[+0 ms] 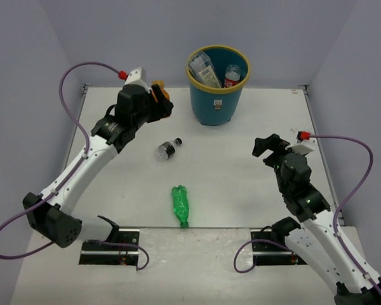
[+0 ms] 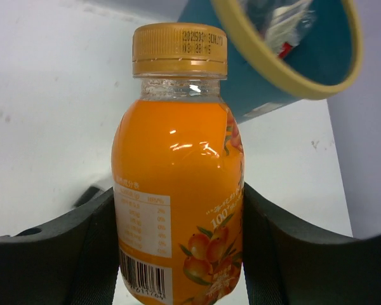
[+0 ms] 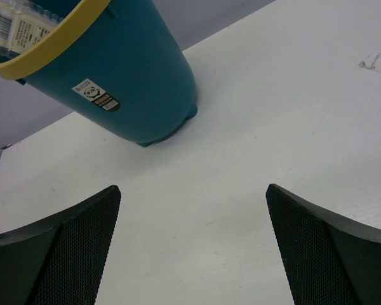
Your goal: Put the plastic bottles in the bin
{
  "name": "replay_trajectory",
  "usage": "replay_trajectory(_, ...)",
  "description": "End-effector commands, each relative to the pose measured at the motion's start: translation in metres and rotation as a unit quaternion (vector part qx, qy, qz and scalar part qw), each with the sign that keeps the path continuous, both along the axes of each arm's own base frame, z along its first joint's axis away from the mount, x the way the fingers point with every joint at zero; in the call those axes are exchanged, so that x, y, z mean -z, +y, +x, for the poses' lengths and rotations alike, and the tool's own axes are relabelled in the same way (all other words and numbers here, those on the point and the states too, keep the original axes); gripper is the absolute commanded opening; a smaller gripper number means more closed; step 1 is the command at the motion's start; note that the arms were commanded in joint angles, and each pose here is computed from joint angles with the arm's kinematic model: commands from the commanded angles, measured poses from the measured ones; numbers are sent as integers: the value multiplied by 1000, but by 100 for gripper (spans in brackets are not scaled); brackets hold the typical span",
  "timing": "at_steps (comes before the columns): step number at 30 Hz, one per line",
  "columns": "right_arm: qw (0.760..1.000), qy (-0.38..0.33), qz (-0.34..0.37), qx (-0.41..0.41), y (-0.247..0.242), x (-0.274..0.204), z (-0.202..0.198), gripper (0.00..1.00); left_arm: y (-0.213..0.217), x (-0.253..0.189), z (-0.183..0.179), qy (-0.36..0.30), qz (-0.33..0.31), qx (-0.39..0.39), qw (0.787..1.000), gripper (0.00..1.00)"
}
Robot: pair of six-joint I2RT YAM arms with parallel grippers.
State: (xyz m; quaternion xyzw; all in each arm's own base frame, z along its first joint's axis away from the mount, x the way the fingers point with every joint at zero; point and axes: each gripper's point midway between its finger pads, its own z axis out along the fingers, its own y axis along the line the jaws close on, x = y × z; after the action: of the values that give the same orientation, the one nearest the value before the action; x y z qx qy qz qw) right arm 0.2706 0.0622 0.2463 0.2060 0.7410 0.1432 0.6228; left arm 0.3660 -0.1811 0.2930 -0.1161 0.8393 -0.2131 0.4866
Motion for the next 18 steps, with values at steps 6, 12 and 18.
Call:
replay_trajectory(6,999,-13,8,49,-20,-1,-7,99,-148,-169,82,-303,7,235,923,0)
replay_trajectory(12,998,-9,-12,59,-26,5,-9,99,-207,-179,119,-395,-33,293,870,8)
replay_trajectory(18,998,-13,-24,62,-29,6,-8,99,-226,-165,167,-447,-54,246,858,38)
